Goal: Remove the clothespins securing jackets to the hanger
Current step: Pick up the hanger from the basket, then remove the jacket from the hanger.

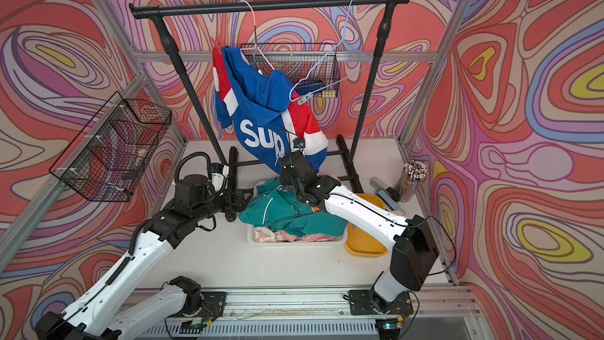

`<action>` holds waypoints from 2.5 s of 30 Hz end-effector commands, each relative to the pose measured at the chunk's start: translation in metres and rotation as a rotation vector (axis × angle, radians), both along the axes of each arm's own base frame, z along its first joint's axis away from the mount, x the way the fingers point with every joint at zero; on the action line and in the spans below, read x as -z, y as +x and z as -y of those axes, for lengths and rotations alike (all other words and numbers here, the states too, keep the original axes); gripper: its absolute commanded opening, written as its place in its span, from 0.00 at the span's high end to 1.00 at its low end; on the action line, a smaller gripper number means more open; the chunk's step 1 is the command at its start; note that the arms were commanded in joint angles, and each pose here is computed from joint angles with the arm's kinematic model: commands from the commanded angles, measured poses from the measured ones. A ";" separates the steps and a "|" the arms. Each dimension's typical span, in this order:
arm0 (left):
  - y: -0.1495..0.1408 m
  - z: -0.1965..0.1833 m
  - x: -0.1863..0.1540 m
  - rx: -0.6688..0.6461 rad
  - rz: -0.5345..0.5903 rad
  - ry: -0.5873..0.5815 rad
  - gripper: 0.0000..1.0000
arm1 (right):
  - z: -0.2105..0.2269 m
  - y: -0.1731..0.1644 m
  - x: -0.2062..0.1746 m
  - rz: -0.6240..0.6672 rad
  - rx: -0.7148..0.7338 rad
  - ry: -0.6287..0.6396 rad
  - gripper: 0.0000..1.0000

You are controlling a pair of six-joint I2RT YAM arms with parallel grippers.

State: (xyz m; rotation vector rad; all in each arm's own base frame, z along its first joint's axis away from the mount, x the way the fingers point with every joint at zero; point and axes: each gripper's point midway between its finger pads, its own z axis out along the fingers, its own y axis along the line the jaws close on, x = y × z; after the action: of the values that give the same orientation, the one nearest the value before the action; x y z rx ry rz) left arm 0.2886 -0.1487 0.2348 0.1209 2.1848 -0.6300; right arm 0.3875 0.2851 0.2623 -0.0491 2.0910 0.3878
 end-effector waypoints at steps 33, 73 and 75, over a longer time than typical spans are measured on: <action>-0.025 0.004 -0.032 0.123 0.189 0.019 0.00 | -0.002 -0.029 -0.086 0.154 -0.186 -0.033 1.00; -0.014 0.051 -0.041 0.373 0.193 -0.058 0.66 | 0.053 -0.006 -0.119 0.256 -0.188 0.056 1.00; -0.018 0.054 -0.040 0.396 0.178 -0.064 0.57 | 0.056 -0.004 -0.118 0.255 -0.182 0.055 1.00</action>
State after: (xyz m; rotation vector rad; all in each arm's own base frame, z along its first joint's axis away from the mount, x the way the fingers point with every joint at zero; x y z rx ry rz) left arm 0.2746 -0.1946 0.2585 0.5272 2.0187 -0.8114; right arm 0.3829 0.2347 0.3653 -0.2494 1.8841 0.5137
